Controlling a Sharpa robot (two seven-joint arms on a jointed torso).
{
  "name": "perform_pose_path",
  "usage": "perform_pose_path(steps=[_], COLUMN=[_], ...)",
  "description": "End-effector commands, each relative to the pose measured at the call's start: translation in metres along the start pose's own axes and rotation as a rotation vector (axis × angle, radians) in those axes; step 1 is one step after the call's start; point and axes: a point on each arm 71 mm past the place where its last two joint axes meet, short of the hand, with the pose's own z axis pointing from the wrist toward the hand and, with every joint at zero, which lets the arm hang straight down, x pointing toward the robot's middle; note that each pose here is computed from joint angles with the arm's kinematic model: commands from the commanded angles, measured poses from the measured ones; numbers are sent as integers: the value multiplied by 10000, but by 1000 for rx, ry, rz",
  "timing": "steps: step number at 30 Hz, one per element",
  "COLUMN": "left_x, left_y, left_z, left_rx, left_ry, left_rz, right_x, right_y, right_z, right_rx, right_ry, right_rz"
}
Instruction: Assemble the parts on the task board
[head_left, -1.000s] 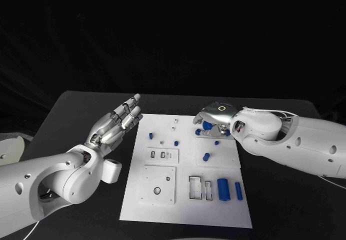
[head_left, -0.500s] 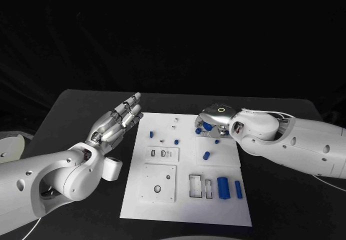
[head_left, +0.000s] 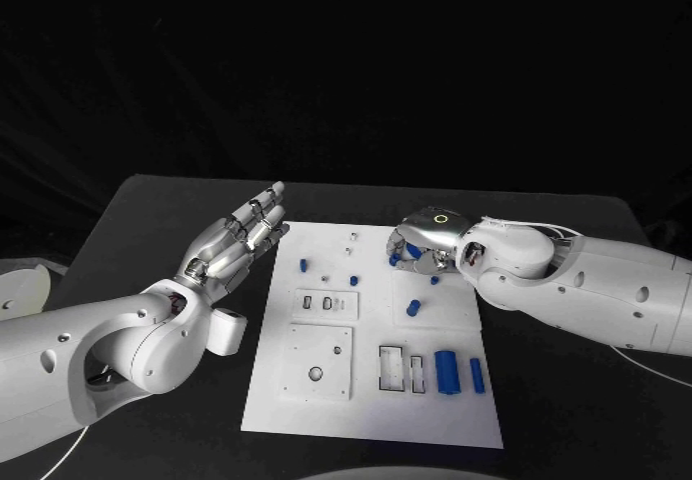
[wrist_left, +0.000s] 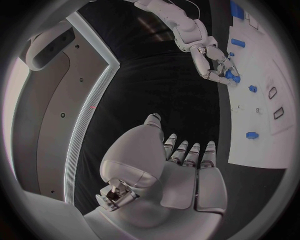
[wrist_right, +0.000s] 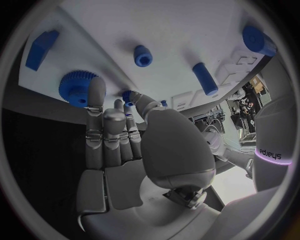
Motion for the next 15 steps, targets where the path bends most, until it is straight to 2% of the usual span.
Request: perform_pose_path(steps=[1, 10, 15], left_x=[20, -3, -13], left_y=[0, 16, 22], left_z=[16, 27, 29], left_rx=[0, -8, -11], left_ry=[22, 22, 22], left_rz=[-23, -24, -25], right_x=[5, -26, -117], right_y=[20, 49, 82], right_z=[10, 36, 61], right_rx=[-19, -32, -41], right_ry=[-23, -72, -116], right_rz=[22, 66, 85])
